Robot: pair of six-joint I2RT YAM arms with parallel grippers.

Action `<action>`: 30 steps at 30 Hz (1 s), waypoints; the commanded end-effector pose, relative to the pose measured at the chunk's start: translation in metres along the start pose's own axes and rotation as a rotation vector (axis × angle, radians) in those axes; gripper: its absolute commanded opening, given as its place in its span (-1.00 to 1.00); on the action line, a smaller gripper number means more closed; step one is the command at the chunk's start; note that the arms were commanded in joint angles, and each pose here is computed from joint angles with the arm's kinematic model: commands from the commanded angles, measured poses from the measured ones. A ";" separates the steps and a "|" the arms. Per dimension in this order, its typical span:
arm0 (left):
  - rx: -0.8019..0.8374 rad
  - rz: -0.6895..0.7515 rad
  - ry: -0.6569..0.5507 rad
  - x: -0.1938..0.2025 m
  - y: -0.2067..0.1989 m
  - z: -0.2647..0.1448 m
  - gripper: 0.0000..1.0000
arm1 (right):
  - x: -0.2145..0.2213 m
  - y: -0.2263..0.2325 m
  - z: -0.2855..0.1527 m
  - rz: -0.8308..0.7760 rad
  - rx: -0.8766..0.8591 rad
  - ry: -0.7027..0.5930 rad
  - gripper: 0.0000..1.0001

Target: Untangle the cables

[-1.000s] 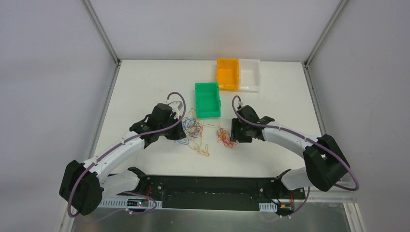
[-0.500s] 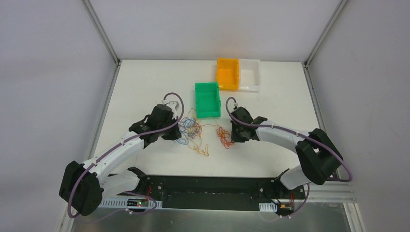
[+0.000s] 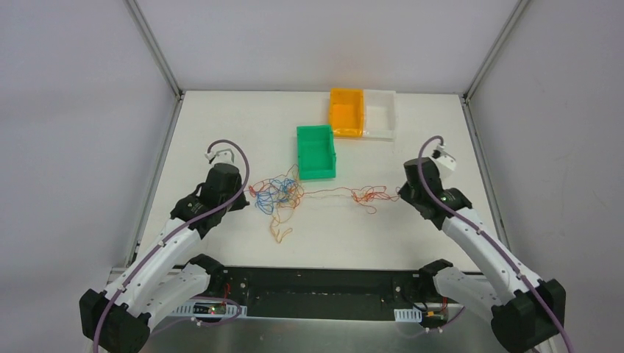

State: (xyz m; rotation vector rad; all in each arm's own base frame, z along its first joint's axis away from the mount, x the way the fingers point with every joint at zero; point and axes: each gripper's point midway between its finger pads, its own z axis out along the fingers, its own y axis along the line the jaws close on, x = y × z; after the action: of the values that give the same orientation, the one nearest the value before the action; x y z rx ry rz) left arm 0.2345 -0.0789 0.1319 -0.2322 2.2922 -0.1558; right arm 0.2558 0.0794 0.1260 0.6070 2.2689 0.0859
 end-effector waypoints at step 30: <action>1.061 0.593 -0.376 -0.047 -0.254 -0.068 0.34 | -0.077 0.117 -0.142 -0.053 -0.624 0.170 -1.00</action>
State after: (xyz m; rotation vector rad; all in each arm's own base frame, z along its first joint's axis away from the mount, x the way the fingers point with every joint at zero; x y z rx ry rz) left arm 0.2495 -0.2785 0.2125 0.7081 1.8638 -0.8102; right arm 0.2521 0.1579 0.2907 0.2321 2.2393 0.7487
